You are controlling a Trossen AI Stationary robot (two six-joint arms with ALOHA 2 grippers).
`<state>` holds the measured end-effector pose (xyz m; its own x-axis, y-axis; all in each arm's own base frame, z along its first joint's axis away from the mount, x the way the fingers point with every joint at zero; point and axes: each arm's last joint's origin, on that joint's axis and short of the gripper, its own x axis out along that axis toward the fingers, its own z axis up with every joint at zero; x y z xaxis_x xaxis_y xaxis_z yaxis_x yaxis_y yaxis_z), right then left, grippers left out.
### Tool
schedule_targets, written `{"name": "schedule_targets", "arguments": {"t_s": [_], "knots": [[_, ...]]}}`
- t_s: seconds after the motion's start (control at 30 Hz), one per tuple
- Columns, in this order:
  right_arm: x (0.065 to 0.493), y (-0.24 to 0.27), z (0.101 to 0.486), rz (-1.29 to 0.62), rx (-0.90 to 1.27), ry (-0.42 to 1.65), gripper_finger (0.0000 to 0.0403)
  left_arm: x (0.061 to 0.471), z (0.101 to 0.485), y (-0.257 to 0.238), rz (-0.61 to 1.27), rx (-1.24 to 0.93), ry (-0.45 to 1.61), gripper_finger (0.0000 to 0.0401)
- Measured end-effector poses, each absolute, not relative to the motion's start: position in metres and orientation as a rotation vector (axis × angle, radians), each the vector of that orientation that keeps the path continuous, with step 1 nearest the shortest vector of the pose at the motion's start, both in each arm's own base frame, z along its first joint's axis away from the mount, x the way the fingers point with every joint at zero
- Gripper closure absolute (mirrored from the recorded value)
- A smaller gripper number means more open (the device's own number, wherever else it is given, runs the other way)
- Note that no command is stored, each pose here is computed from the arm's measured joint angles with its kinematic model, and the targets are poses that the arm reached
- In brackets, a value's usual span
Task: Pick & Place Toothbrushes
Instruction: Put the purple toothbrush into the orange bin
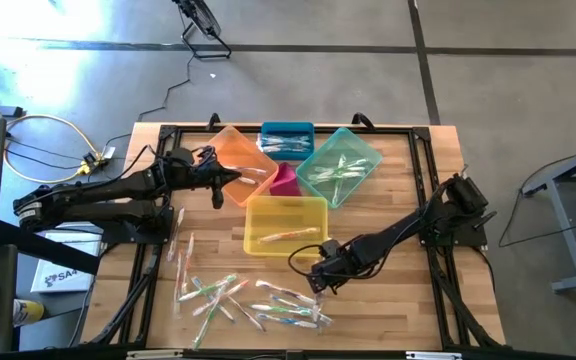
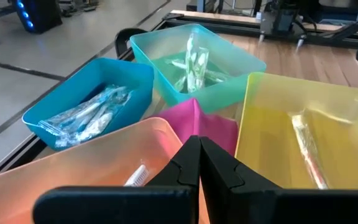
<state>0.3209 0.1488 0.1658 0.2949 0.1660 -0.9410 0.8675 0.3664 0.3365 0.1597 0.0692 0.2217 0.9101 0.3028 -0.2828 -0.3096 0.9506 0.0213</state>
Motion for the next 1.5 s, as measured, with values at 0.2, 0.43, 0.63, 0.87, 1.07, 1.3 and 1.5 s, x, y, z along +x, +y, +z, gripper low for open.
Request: {"name": "schedule_targets", "arguments": {"t_s": [0.2,0.43,0.63,0.87,1.07,1.3,1.5], "knots": [[0.32,0.147,0.165,-0.705,1.155,1.153,0.0401,0.16,0.222,0.069,0.316,-0.025,0.289,0.0401],[0.32,0.147,0.165,-0.745,1.183,1.141,0.0401,0.16,0.222,0.069,0.316,-0.025,0.289,0.0401],[0.32,0.147,0.165,-0.748,1.177,1.131,0.0401,0.16,0.222,0.069,0.316,-0.025,0.289,0.0401],[0.319,0.147,0.165,-0.76,1.155,1.098,0.0358,0.16,0.221,0.069,0.316,-0.025,0.29,0.0401],[0.319,0.146,0.165,-0.786,1.155,1.072,0.0266,0.16,0.221,0.069,0.316,-0.025,0.291,0.0401],[0.32,0.148,0.158,-0.847,1.219,1.062,0.0243,0.16,0.221,0.069,0.316,-0.026,0.291,0.0401],[0.328,0.152,0.138,-0.862,1.237,1.063,0.0243,0.16,0.22,0.069,0.316,-0.026,0.299,0.0401]]}}
